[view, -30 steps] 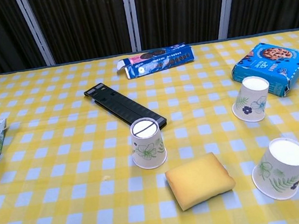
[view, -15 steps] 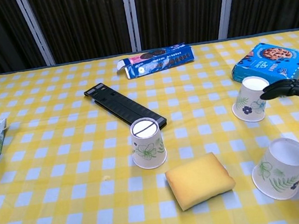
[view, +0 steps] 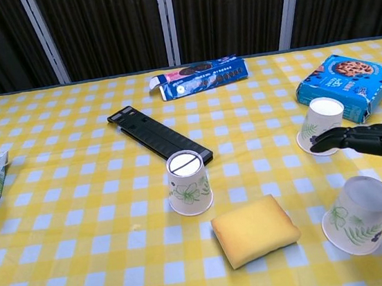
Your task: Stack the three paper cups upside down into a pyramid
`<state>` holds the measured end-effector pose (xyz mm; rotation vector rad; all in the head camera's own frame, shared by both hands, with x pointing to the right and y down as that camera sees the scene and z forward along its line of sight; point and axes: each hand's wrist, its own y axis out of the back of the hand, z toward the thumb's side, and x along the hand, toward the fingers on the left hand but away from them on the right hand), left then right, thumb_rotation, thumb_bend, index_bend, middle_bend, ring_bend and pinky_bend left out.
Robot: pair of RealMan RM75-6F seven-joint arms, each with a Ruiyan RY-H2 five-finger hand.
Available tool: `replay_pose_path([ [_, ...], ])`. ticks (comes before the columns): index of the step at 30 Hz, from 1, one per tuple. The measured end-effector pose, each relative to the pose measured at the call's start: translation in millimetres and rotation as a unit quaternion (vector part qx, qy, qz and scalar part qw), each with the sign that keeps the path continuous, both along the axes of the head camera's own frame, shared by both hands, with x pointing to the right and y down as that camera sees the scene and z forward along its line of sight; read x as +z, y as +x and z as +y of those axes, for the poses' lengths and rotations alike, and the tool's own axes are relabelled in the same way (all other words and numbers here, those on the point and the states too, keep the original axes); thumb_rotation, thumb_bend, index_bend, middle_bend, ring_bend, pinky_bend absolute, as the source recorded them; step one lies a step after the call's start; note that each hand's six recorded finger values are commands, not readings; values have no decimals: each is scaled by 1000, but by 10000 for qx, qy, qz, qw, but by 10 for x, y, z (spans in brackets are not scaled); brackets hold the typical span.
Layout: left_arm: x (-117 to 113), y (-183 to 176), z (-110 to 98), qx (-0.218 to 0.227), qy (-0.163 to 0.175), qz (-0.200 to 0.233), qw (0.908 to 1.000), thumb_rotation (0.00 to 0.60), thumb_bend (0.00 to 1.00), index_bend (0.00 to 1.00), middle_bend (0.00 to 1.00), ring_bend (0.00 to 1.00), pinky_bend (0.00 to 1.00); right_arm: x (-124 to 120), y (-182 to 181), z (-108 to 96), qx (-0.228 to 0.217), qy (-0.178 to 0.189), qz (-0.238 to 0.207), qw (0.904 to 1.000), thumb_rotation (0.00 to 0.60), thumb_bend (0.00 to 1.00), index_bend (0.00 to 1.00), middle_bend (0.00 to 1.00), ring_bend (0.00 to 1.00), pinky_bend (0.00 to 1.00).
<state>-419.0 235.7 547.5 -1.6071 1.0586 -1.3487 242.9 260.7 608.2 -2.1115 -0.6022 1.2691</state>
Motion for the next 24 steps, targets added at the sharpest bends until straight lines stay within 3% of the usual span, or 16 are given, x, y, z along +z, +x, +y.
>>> replay_pose_path([
  [5,-6,7,3,17,1,12,10000,600,269,0,0,0,0,74,-1,-34,55,-79,100,9999,600,190,222,0,0,0],
  [13,-1,4,-1,18,-33,25,10000,600,269,0,0,0,0,171,59,-87,160,-221,259,9993,600,215,288,0,0,0],
  [24,-1,10,3,42,-80,65,9999,600,269,0,0,0,0,279,143,-120,258,-335,440,9981,600,243,293,2,0,0],
])
